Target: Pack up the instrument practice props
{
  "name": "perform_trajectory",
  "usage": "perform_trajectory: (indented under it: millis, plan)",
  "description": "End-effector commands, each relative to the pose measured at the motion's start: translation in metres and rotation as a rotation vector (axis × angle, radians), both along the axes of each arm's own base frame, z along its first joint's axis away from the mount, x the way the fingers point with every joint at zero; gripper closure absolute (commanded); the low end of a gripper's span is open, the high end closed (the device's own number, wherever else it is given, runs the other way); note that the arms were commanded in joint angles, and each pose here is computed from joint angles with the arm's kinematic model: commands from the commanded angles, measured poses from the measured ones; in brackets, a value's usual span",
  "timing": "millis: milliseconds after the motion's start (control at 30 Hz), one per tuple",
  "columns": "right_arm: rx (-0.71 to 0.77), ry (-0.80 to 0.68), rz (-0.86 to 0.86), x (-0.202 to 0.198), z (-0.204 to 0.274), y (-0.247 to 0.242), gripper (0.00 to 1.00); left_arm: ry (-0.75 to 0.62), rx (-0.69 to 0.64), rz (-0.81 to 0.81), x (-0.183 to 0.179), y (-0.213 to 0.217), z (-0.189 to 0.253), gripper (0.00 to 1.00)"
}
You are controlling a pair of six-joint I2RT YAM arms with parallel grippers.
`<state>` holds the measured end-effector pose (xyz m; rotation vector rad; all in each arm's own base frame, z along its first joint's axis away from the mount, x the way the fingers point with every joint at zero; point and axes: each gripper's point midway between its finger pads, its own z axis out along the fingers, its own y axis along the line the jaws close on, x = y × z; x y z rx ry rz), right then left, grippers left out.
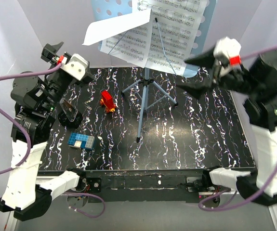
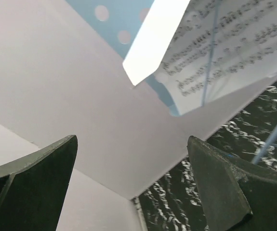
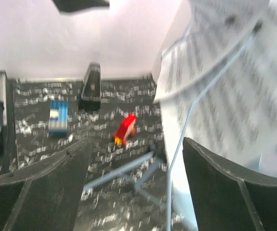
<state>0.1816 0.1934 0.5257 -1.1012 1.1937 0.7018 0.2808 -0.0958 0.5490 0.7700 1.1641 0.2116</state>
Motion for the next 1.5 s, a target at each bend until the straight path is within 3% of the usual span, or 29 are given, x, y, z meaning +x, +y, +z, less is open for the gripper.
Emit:
perform_trajectory:
  millis: [0, 167, 367, 533, 667, 900, 1133, 1267, 1467]
  plan:
    - [0.152, -0.142, 0.106, 0.024, 0.07, 0.042, 0.17, -0.135, 0.05, 0.07, 0.0, 0.012, 0.034, 0.02]
    - [0.244, -0.154, 0.21, 0.027, 0.093, 0.093, 0.18, -0.223, 0.062, 0.052, 0.006, 0.001, 0.059, 0.02]
    - [0.377, -0.043, 0.023, 0.047, 0.099, 0.111, 0.2, -0.344, 0.176, -0.074, -0.001, -0.029, 0.077, 0.05]
    - [0.34, 0.015, 0.05, 0.041, 0.077, 0.121, 0.2, -0.377, 0.138, -0.086, -0.016, -0.028, 0.088, 0.08]
    - [0.304, 0.015, 0.008, 0.045, 0.062, 0.124, 0.19, -0.418, 0.119, -0.095, -0.042, -0.019, 0.098, 0.02]
    - [0.28, 0.059, -0.034, 0.059, 0.044, 0.13, 0.19, -0.206, 0.149, -0.225, -0.057, -0.031, 0.037, 0.02]
    - [0.262, 0.087, -0.137, 0.064, 0.034, 0.111, 0.24, 0.044, 0.196, -0.564, -0.109, -0.067, -0.065, 0.02]
    - [0.252, 0.1, -0.173, 0.064, 0.026, 0.102, 0.26, 0.135, 0.165, -0.605, -0.089, -0.085, -0.076, 0.05]
    - [0.263, 0.105, -0.28, 0.082, 0.019, 0.095, 0.27, 0.106, 0.033, -0.566, -0.038, -0.107, -0.047, 0.04]
